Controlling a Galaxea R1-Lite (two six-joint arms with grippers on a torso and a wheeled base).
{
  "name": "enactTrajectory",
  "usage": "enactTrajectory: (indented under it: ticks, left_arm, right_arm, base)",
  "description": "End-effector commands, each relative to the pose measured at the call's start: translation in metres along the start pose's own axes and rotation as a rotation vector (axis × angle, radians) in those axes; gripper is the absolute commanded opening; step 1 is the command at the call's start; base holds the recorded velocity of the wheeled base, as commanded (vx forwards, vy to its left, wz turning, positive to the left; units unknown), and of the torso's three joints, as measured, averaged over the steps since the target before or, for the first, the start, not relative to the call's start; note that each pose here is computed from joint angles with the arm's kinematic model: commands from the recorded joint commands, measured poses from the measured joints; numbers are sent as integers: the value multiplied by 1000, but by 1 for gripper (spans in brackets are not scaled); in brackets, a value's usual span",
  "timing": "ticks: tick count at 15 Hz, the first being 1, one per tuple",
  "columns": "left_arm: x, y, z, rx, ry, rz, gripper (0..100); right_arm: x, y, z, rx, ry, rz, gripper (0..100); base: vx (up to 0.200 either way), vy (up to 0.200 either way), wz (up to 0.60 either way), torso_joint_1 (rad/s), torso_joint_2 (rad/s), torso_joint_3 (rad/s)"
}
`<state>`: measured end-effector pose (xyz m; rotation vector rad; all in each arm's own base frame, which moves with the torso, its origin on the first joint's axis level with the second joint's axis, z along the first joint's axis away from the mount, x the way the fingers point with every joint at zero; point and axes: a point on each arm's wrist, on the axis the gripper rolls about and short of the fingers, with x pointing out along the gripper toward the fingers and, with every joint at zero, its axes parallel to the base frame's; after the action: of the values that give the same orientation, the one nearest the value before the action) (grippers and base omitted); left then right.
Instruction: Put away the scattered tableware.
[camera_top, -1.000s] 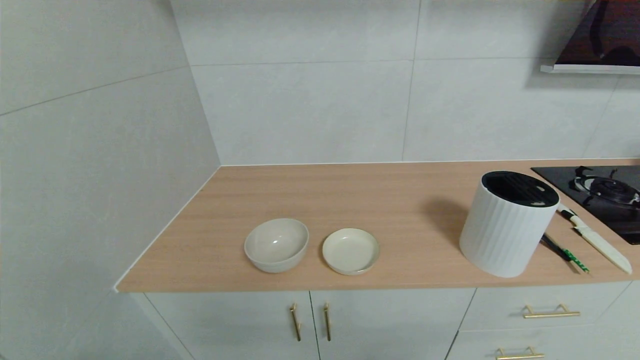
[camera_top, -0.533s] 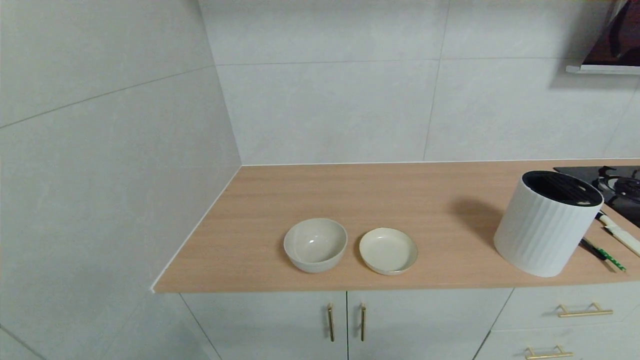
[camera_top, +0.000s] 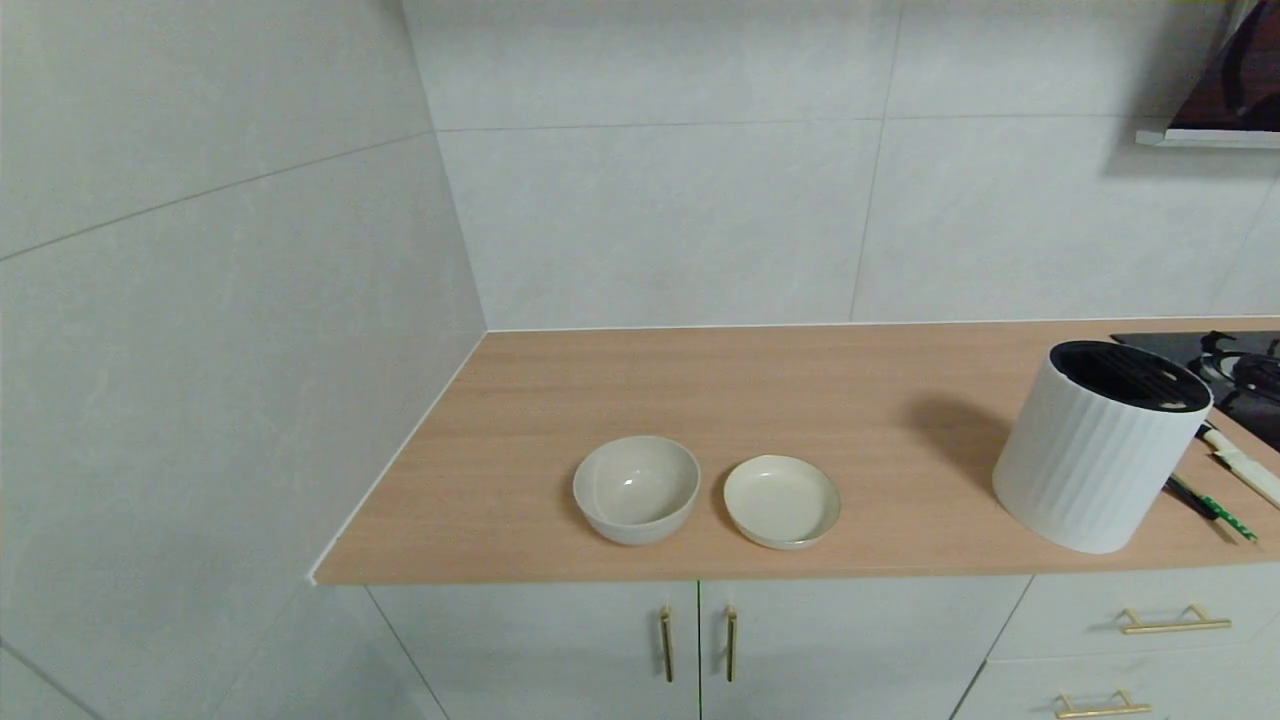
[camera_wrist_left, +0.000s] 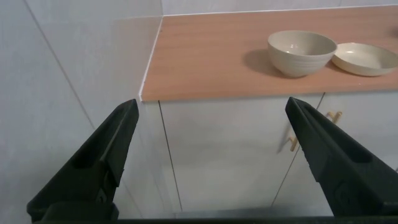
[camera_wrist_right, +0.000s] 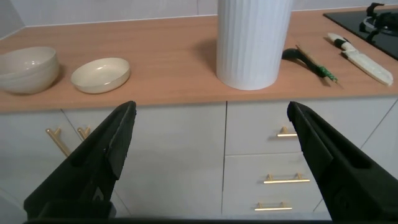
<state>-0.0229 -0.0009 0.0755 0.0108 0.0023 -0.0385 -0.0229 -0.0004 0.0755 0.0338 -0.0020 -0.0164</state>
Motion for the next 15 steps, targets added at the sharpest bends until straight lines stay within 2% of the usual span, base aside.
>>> enactTrajectory:
  ticks: [1, 6, 15]
  left_arm:
    - [0, 0, 0, 0, 1, 0, 100]
    - [0, 0, 0, 0, 1, 0, 100]
    - [0, 0, 0, 0, -1, 0, 100]
  right_arm:
    - [0, 0, 0, 0, 2, -1, 100]
    - [0, 0, 0, 0, 0, 0, 100]
    - [0, 0, 0, 0, 0, 0, 100]
  base:
    - [0, 0, 0, 0, 0, 0]
    - [0, 0, 0, -23, 53, 30]
    - [0, 0, 0, -230, 509, 279]
